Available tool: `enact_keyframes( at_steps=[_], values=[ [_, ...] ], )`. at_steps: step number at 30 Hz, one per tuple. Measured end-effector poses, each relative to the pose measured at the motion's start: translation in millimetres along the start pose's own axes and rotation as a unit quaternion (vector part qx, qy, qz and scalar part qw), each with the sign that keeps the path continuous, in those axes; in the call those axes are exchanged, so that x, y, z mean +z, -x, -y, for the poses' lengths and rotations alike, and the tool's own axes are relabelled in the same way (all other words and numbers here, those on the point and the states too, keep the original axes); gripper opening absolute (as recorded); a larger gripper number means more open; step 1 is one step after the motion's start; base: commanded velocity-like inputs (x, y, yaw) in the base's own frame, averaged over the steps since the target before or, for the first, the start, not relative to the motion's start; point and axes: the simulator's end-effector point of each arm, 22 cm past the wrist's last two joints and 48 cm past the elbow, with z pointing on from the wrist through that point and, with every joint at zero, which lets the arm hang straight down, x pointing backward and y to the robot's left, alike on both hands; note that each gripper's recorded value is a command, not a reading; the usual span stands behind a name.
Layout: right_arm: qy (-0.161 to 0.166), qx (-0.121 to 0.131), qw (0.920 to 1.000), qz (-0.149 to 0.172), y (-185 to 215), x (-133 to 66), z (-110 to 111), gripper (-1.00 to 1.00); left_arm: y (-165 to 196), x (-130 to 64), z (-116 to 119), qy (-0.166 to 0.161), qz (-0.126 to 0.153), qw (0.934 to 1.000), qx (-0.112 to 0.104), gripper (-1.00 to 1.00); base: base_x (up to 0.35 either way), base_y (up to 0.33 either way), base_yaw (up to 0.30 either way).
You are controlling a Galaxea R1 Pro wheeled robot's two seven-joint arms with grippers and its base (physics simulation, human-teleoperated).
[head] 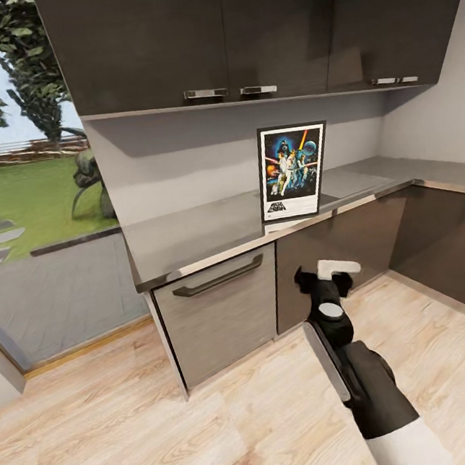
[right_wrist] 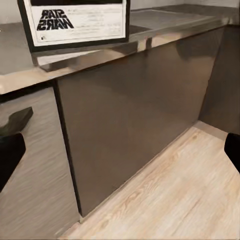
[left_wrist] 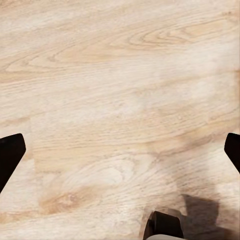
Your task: Pick up the poster from the kitchen countertop and hang it on one of the wall nails in the kitchen.
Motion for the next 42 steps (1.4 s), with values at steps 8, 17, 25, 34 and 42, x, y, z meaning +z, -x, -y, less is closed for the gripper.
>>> enact_keyframes(
  at_steps=[8,17,25,34,42],
  values=[
    [0.008,0.009,0.9999,0.002,48,4.5,-62,1.00,0,0.0,0,0.000,0.000,1.0000,0.000,1.00,0.000,0.000,0.000],
    [0.009,0.012,0.9999,0.005,54,3.6,-65,1.00,0,-0.1,0,0.000,0.000,1.0000,0.000,1.00,0.000,0.000,0.131],
    [0.009,0.012,0.9999,0.005,53,3.7,-65,1.00,0,-0.1,0,0.000,0.000,1.0000,-0.001,1.00,0.000,0.000,0.276],
    [0.008,0.012,0.9999,0.005,53,4.1,-64,1.00,0,0.0,0,0.000,0.000,1.0000,0.000,1.00,0.000,0.000,0.135],
    [0.005,0.009,0.9999,0.003,50,5.6,-62,1.00,1,-0.1,0,0.000,0.001,1.0000,0.000,1.00,0.116,0.000,0.013]
  ],
)
